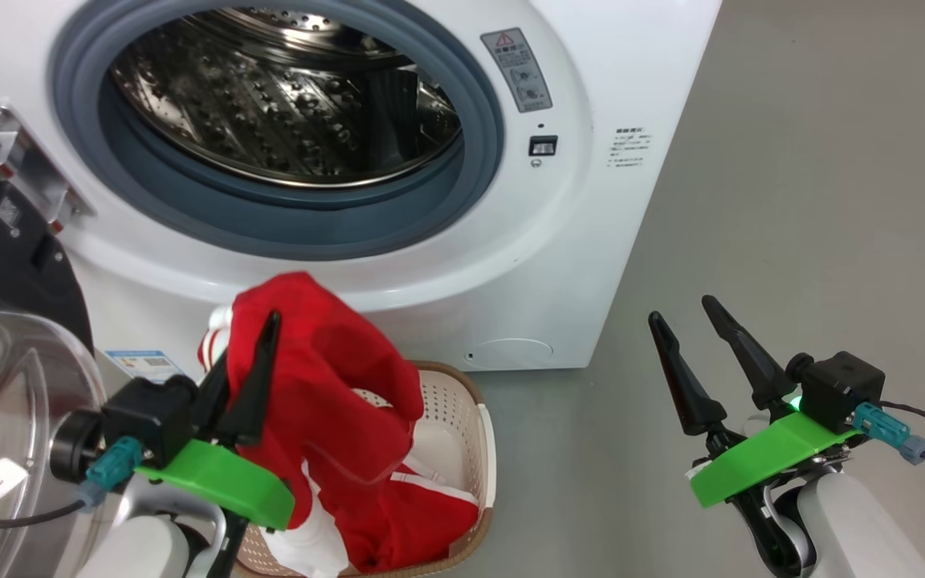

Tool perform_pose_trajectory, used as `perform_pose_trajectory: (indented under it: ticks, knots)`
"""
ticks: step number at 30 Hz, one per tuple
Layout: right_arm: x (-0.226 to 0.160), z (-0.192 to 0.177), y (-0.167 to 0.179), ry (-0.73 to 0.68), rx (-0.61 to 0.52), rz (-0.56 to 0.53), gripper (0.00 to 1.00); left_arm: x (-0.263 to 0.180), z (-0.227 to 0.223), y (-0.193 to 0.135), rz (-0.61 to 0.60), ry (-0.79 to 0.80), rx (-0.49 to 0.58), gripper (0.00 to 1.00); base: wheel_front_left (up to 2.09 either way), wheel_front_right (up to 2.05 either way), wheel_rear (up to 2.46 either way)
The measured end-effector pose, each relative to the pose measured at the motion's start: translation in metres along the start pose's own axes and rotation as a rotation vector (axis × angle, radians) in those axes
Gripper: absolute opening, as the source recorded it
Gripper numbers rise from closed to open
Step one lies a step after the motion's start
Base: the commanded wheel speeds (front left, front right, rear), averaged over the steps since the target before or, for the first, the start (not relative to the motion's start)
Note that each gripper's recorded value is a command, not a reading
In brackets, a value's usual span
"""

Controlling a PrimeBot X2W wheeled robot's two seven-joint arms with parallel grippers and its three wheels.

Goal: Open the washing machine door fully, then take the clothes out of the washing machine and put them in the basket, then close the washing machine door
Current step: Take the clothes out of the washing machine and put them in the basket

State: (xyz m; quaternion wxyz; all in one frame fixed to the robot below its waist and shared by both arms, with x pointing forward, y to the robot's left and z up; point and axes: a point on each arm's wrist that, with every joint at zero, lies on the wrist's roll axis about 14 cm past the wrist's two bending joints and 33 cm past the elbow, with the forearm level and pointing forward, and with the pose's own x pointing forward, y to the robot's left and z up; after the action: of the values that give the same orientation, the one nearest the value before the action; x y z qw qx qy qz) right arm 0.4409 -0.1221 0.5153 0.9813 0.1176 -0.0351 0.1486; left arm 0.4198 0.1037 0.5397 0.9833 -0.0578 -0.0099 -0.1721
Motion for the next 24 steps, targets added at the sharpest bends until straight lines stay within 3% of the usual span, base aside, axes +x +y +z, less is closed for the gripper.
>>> perform_pose_trajectory:
  ticks: [16, 24]
  knots:
    - [-0.004, -0.015, -0.027, 0.039, -0.004, -0.066, 1.0, 0.011, -0.121, 0.018, -0.009, 0.274, -0.062, 0.0, 0.0, 0.0, 0.0]
    - [-0.007, -0.02, -0.041, 0.051, -0.007, -0.103, 1.0, 0.031, -0.144, 0.02, -0.015, 0.326, -0.084, 0.0, 0.0, 0.0, 0.0]
